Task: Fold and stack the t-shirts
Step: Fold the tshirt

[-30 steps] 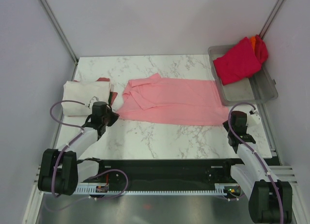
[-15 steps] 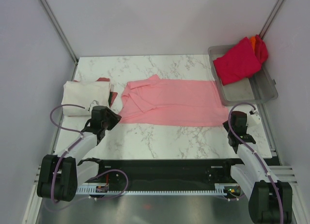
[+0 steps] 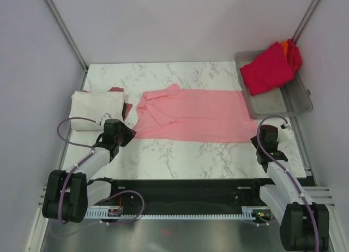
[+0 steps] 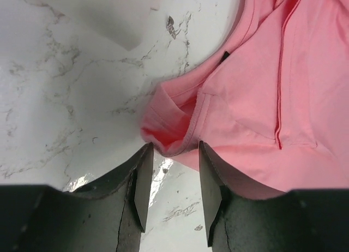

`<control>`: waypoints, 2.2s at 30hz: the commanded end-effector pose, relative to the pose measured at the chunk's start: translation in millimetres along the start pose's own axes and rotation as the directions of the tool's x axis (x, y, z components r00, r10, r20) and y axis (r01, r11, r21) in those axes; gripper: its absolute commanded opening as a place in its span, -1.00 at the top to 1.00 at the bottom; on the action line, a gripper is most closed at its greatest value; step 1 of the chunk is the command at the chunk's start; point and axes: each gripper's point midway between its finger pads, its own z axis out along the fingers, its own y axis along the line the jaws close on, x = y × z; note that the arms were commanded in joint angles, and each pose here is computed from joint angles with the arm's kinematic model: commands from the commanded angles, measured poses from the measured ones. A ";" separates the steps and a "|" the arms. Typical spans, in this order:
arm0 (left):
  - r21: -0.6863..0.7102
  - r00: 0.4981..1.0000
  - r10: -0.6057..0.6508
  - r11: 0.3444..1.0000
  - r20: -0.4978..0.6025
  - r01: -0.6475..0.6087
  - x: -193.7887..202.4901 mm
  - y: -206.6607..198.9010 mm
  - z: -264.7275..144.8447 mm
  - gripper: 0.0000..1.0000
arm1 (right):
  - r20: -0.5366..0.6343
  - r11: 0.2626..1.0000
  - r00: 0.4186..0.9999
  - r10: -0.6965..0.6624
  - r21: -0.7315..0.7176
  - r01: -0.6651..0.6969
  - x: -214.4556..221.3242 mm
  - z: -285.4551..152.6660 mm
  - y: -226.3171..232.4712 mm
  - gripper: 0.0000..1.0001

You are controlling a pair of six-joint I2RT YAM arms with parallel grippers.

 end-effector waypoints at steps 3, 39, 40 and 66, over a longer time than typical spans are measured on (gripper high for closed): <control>0.001 0.994 0.008 1.000 0.107 -0.008 -24.5 -3.8 -13.1 0.05 | 0.009 1.000 1.000 -0.009 -0.002 0.009 -2.6 1.4 0.5 1.00; -0.052 0.998 0.030 0.998 0.054 -0.027 -7.4 7.3 15.6 -0.10 | 0.001 1.000 1.000 -0.014 -0.011 0.014 -0.6 2.1 2.2 1.00; -0.056 0.998 0.032 0.998 0.050 -0.029 -7.0 7.8 16.6 -0.08 | 0.003 1.000 1.000 -0.013 -0.011 0.013 -1.1 2.2 2.3 1.00; -0.115 0.998 0.008 0.993 0.062 -0.001 -40.4 -13.9 -11.2 0.96 | -0.074 1.000 0.997 -0.026 0.007 0.027 3.6 -3.8 7.5 1.00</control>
